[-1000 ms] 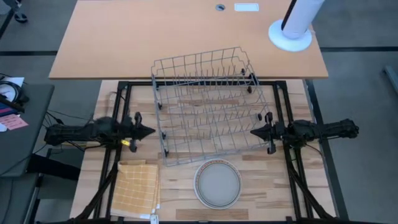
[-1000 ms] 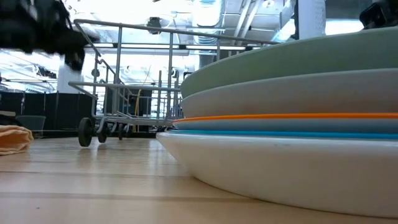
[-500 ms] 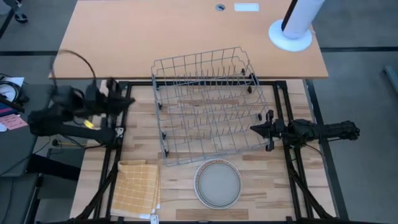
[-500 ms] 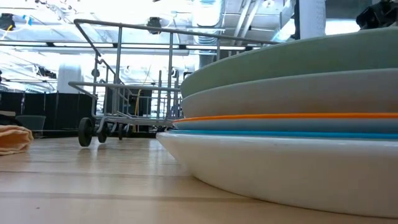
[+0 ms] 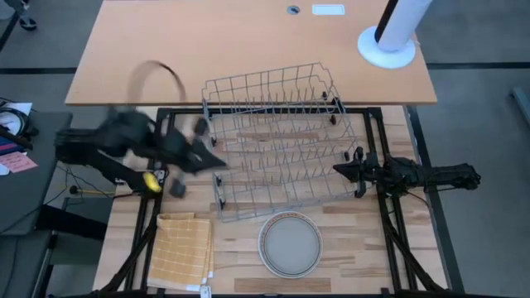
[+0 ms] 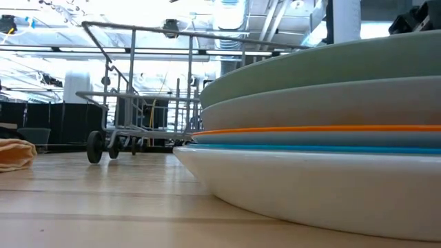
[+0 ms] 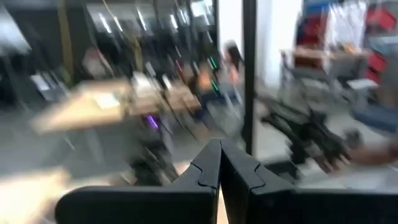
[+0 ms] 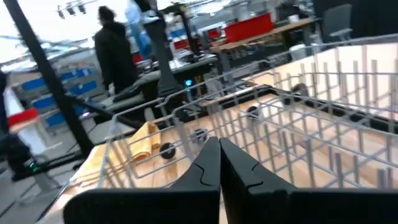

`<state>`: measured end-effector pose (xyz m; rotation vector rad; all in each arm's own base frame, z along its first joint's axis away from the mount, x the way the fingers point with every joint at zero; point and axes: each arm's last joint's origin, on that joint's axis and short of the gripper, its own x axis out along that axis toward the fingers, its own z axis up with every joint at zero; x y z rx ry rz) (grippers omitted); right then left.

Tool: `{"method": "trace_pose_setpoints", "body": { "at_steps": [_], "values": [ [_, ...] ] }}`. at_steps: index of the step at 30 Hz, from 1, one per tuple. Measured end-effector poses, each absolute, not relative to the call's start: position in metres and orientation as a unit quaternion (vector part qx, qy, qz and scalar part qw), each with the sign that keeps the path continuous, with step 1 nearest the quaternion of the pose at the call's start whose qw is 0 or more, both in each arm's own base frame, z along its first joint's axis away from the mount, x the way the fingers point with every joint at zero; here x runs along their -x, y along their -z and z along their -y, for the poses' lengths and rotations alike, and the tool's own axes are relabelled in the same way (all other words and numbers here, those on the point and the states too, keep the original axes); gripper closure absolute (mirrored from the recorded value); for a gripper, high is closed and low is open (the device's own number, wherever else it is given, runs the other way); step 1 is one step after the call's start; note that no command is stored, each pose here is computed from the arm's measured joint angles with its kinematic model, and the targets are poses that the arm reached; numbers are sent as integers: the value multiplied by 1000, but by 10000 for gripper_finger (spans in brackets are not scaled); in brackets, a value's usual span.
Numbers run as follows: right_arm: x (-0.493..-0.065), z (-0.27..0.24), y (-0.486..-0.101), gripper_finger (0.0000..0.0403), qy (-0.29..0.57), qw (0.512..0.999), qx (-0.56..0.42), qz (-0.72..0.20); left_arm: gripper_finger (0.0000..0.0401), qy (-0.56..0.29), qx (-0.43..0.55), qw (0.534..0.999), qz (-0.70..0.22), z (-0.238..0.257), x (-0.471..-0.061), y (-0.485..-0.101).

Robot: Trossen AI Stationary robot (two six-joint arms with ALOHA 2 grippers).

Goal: Sort dishes
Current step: Put the light brown plate in the dish rack

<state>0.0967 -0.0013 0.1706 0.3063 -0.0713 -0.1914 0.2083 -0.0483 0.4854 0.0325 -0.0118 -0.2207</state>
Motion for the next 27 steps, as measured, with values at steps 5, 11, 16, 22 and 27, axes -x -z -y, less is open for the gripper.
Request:
{"method": "trace_pose_setpoints", "body": {
  "at_steps": [5,11,16,22,27],
  "values": [
    [-97,-4,-171,380,68,979,-191,34,401,150,16,985,-79,102,-246,-452],
    [-95,-6,-181,365,60,980,-178,64,401,139,-21,982,-124,166,-270,-413],
    [-82,-5,-229,357,48,975,-172,132,401,114,-13,981,-155,196,-277,-390],
    [-77,-10,-290,354,3,972,-182,151,401,88,5,983,-164,212,-275,-381],
    [-103,-31,-325,354,-53,982,-168,66,401,66,18,985,-156,215,-271,-382]
  ]
}}
